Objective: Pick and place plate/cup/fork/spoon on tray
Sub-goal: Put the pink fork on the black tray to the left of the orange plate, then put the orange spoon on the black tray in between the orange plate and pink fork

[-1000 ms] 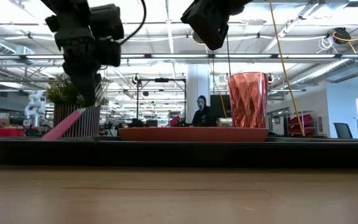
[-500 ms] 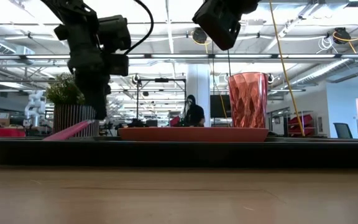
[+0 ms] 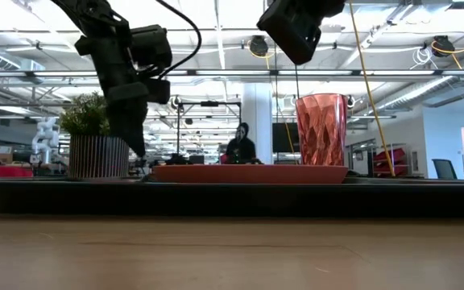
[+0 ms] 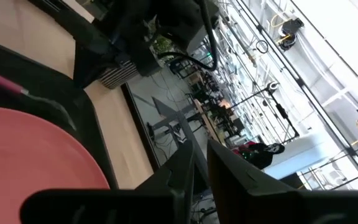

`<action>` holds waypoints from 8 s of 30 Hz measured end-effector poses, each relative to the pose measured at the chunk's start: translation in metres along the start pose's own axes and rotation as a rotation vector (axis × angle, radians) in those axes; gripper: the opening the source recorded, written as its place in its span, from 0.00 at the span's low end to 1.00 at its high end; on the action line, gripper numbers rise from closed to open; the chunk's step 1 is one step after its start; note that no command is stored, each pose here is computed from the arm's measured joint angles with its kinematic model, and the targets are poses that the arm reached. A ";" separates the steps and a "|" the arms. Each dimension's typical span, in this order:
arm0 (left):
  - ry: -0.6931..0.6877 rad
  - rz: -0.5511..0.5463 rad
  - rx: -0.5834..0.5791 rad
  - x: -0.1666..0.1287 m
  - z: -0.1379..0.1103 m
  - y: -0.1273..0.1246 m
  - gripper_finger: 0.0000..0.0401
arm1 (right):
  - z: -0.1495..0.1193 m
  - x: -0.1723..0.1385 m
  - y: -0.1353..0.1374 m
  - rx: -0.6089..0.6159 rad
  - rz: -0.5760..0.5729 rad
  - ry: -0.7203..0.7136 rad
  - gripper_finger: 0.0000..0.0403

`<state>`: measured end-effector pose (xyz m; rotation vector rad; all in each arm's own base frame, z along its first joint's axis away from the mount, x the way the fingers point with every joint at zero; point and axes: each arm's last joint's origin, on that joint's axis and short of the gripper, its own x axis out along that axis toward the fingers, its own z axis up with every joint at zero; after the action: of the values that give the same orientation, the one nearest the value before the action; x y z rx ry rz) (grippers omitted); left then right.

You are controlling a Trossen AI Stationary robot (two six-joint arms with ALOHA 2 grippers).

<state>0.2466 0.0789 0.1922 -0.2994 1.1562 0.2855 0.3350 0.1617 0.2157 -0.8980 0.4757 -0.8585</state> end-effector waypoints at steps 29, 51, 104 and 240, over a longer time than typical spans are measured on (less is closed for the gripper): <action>0.057 0.005 0.301 -0.008 -0.019 -0.052 0.17 | -0.001 0.002 0.001 -0.013 0.001 0.002 0.09; 0.418 -0.058 0.120 -0.102 -0.084 -0.146 0.17 | 0.004 0.063 -0.063 -0.030 0.082 -0.145 0.09; 0.677 -0.042 0.837 -0.020 -0.187 -0.246 0.66 | -0.065 0.097 -0.193 0.515 0.055 -0.250 0.09; 0.379 -0.048 1.950 0.060 0.025 -0.111 0.02 | -0.065 0.050 -0.164 0.501 -0.045 -0.095 0.09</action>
<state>0.3317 -0.0105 0.1550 1.3751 1.3042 -1.0058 0.2474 0.0346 0.3151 -0.4855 0.1441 -0.9169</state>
